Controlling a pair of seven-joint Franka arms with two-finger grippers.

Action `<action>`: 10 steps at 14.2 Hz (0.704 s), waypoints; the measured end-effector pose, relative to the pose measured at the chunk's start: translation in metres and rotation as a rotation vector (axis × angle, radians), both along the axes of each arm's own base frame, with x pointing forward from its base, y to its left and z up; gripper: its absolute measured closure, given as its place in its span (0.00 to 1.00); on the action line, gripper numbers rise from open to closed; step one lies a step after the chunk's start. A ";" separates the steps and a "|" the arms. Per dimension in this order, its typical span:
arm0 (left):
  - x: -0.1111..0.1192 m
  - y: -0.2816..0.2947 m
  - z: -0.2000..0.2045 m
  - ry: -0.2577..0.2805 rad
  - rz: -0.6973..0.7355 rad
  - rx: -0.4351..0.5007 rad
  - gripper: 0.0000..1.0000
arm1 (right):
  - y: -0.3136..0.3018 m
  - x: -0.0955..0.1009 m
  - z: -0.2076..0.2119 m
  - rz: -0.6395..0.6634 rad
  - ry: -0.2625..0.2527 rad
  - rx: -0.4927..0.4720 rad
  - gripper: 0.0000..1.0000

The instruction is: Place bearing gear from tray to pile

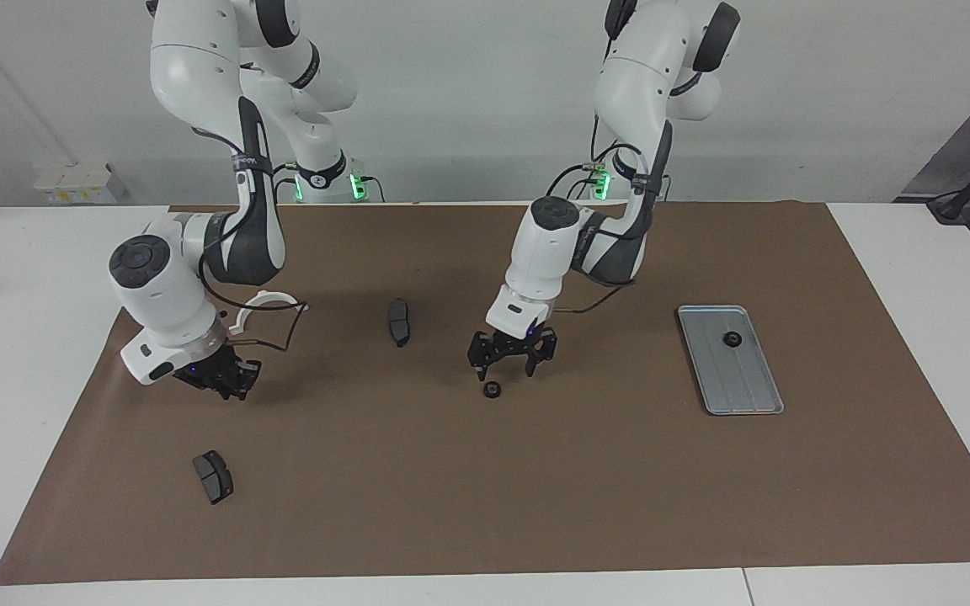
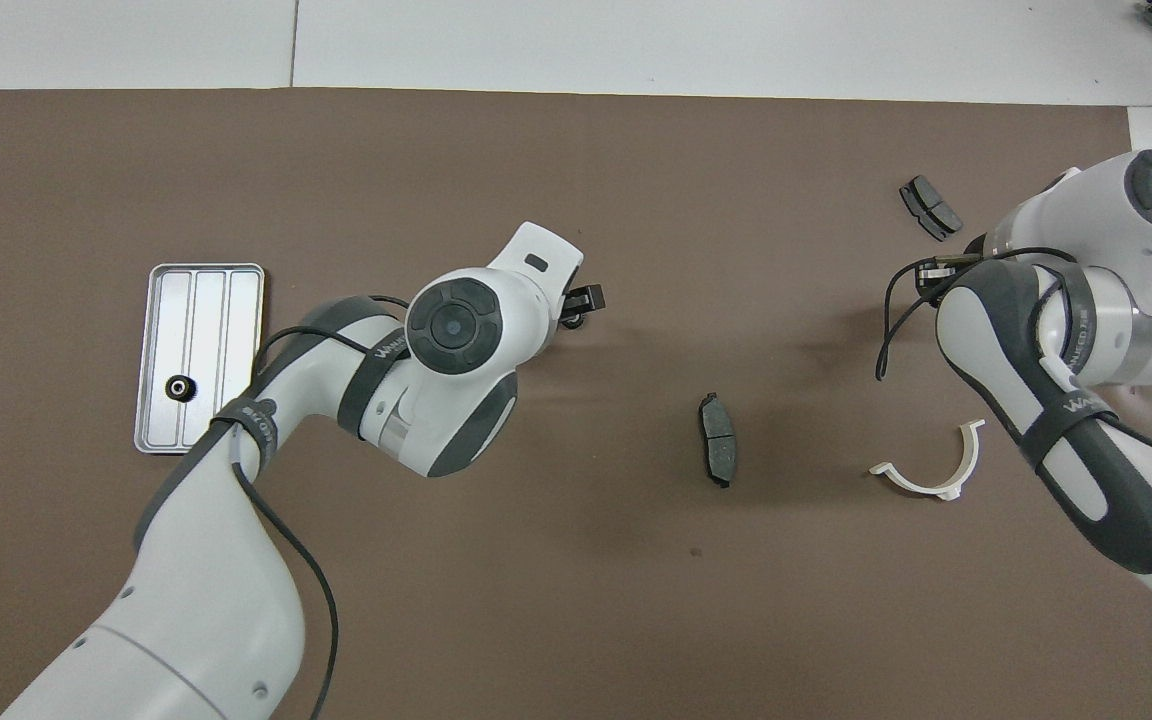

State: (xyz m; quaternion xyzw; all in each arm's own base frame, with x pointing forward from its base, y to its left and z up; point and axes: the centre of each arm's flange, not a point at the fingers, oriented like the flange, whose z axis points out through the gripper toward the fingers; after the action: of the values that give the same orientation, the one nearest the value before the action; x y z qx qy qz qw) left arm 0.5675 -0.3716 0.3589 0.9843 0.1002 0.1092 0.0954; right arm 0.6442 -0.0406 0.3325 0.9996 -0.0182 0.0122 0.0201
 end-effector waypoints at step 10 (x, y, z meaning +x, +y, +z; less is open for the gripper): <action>0.046 0.356 0.037 0.101 -0.086 0.205 0.00 | 0.046 0.001 0.008 0.008 -0.078 0.009 0.25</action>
State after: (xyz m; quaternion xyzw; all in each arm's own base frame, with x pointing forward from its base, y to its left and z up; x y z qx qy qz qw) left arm 0.6139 -0.0155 0.3957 0.9966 0.0508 0.0650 -0.0063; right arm 0.6455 0.0051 0.3405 0.9985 -0.0148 0.0509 0.0151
